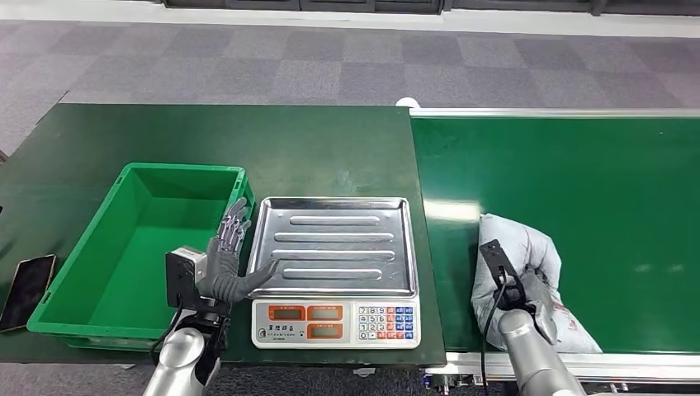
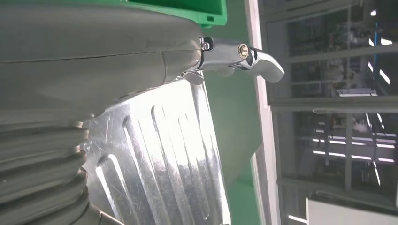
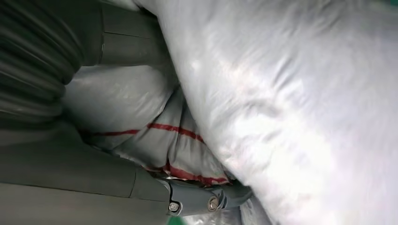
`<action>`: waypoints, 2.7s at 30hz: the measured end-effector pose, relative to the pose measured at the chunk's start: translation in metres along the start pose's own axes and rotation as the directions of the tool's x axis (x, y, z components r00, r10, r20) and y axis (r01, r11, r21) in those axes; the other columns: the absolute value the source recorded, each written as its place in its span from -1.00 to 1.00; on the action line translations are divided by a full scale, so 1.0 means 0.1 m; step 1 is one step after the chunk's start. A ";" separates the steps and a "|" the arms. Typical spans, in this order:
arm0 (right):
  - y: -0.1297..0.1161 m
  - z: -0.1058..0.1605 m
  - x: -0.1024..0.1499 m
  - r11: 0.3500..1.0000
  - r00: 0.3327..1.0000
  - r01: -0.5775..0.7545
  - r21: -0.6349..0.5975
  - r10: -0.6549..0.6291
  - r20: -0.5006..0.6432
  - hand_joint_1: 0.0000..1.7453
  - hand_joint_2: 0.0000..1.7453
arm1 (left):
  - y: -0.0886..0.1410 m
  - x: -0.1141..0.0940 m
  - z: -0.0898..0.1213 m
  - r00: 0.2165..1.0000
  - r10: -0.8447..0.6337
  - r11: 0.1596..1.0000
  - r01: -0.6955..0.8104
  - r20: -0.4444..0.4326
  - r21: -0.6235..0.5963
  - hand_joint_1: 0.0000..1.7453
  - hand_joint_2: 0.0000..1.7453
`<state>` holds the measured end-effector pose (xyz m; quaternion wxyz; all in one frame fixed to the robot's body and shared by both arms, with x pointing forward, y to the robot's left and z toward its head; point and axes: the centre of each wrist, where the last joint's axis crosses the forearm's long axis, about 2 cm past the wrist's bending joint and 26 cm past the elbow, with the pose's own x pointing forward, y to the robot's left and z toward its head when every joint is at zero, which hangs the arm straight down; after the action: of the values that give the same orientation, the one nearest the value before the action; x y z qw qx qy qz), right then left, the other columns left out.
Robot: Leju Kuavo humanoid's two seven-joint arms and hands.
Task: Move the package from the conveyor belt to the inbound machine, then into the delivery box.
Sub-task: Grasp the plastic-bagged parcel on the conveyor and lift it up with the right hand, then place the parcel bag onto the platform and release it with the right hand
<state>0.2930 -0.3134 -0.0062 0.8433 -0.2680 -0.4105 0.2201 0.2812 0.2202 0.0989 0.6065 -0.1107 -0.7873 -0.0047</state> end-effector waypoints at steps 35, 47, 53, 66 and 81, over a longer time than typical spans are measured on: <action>0.29 0.09 0.23 0.864 0.843 0.475 0.169 -0.501 0.193 1.00 1.00 | 0.02 0.00 -0.25 1.000 -0.016 0.998 0.017 0.004 -0.058 -1.00 1.00; 0.30 0.15 0.45 0.899 0.861 0.435 0.061 -0.434 0.264 1.00 1.00 | 0.02 -0.01 -0.22 1.000 -0.023 0.998 0.023 0.001 -0.058 -1.00 1.00; -0.01 0.20 0.83 0.928 0.852 0.326 -0.179 -0.207 0.481 1.00 1.00 | 0.03 -0.01 -0.20 1.000 -0.028 0.999 0.028 0.010 -0.043 -1.00 1.00; -0.67 0.43 1.90 0.885 0.663 0.345 -0.311 0.005 0.749 1.00 1.00 | 0.09 -0.02 -0.17 0.999 -0.036 0.999 0.037 0.037 -0.023 -1.00 1.00; -0.72 0.48 2.23 0.904 0.582 0.327 -0.276 0.038 0.812 1.00 1.00 | 0.14 -0.01 -0.18 0.998 -0.043 0.999 0.043 0.050 -0.004 -1.00 1.00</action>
<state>0.3913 -0.2232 0.1926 0.5099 -0.2700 -0.8015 0.1573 0.3013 0.2312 0.1012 0.5861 -0.0954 -0.8044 -0.0167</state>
